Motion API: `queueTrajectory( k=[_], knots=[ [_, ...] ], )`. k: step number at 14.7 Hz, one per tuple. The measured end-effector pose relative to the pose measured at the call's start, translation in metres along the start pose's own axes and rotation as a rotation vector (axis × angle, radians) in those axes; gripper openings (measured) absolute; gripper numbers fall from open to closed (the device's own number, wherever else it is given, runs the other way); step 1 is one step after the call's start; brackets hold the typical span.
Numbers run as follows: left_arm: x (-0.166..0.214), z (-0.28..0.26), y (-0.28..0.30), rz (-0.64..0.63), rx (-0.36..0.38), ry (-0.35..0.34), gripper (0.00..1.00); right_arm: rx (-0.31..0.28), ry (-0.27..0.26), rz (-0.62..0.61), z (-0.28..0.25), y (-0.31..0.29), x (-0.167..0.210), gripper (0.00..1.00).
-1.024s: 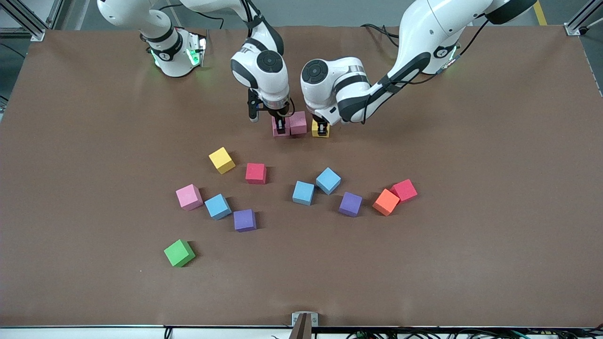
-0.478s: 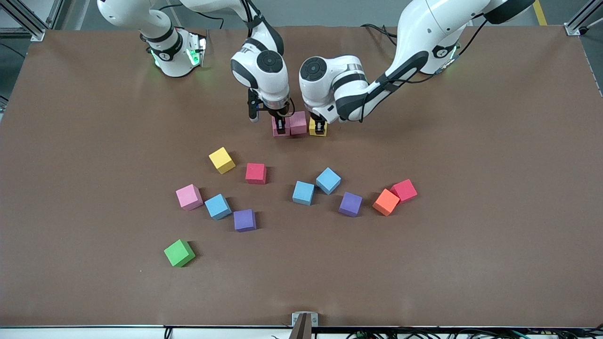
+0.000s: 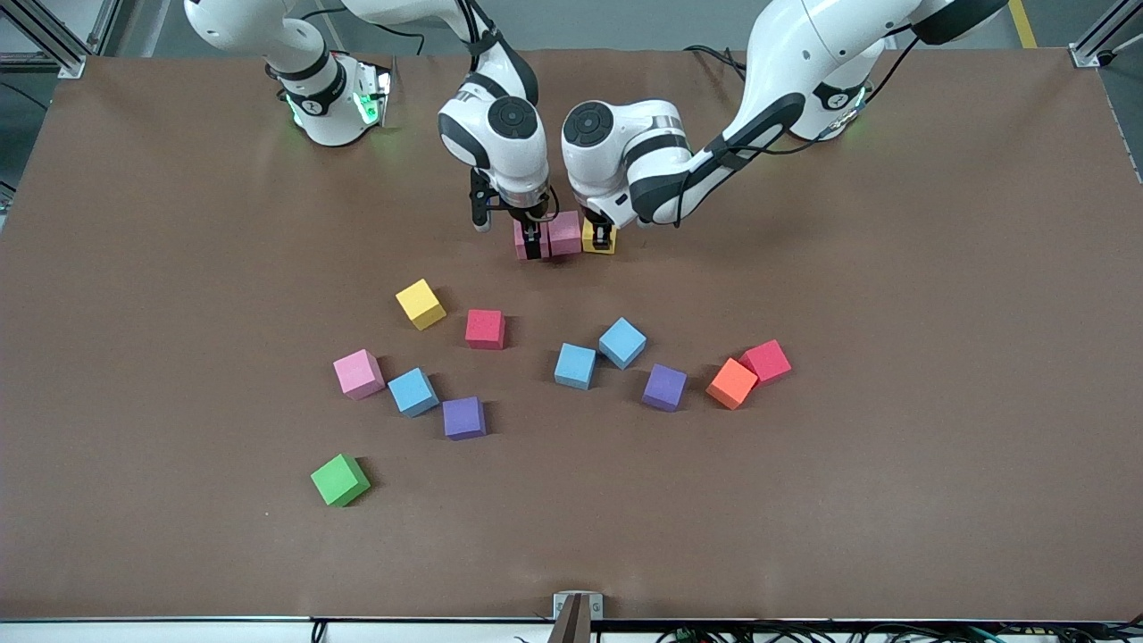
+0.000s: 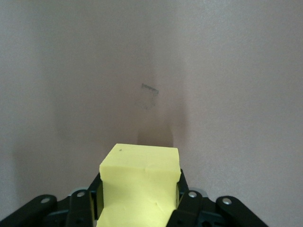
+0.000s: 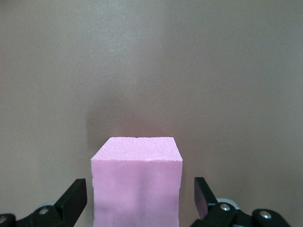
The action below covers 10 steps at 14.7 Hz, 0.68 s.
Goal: Arrange 11 blocks into digit 3
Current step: 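Set the pink and yellow cubes beside the placed pink cube, release both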
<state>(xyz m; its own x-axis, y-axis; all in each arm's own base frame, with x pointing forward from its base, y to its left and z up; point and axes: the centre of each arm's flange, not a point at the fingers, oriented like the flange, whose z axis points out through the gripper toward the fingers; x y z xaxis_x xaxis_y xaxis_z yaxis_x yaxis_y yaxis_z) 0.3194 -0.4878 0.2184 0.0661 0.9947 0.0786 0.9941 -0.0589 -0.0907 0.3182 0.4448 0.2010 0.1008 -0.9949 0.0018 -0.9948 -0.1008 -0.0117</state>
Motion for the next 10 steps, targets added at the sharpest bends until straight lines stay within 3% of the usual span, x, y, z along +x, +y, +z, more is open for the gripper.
queueTrajectory(
  k=[10],
  knots=[
    [-0.0020, 0.0004, -0.0025, 0.005, -0.001, -0.002, 0.56, -0.006, 0.011, -0.006, 0.0012, 0.0004, 0.0013, 1.00]
  ],
)
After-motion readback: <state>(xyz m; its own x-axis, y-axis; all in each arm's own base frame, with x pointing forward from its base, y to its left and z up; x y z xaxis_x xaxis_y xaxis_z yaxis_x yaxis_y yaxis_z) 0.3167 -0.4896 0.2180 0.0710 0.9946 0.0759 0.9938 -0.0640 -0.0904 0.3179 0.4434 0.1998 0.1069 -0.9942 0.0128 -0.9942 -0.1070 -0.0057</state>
